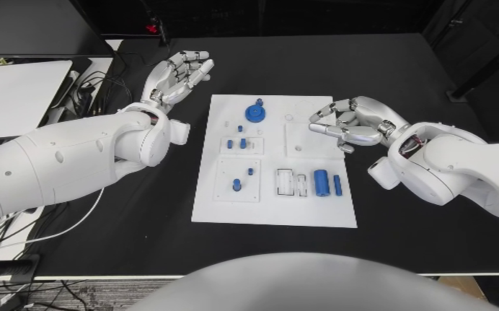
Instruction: Assemble the parts on the task board
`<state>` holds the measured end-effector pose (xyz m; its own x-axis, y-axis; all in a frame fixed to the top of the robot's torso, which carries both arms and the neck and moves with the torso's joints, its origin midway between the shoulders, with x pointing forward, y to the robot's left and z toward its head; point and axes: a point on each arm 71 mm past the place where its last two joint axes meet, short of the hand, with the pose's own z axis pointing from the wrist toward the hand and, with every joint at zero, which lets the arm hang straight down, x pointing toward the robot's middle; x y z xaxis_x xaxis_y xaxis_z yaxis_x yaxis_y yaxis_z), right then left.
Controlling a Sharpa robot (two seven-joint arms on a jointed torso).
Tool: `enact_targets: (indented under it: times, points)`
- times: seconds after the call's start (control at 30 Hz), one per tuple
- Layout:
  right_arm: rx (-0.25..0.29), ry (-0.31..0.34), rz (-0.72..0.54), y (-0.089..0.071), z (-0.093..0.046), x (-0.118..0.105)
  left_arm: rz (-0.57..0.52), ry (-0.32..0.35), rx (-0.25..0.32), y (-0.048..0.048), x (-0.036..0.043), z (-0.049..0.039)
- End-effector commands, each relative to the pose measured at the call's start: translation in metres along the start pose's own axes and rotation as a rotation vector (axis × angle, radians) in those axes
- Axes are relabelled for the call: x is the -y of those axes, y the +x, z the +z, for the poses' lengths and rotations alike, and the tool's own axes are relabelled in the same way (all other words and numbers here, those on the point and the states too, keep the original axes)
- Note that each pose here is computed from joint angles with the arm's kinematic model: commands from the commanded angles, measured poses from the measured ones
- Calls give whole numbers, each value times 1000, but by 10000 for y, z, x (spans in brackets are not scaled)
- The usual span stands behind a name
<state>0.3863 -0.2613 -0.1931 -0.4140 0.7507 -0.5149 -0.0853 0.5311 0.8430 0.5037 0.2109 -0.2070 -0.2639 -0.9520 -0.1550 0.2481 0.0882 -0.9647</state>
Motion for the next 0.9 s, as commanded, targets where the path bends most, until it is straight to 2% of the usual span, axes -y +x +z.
enact_targets:
  times: [0.03, 0.13, 0.4, 0.67, 0.9]
  points:
    - [10, 99, -98, -41, -58, 75, -4, 93, -4, 14, 74, 9]
    - [23, 153, -143, -75, -124, 133, -5, 93, -6, 25, 75, 12]
    - [7, 275, -280, -67, -251, 273, -2, 89, -1, 0, 70, 2]
    - [-11, 400, -404, 44, -365, 282, 0, 87, 4, -25, 69, -14]
    - [-23, 442, -457, 126, -387, 260, 1, 86, 7, -48, 69, -25]
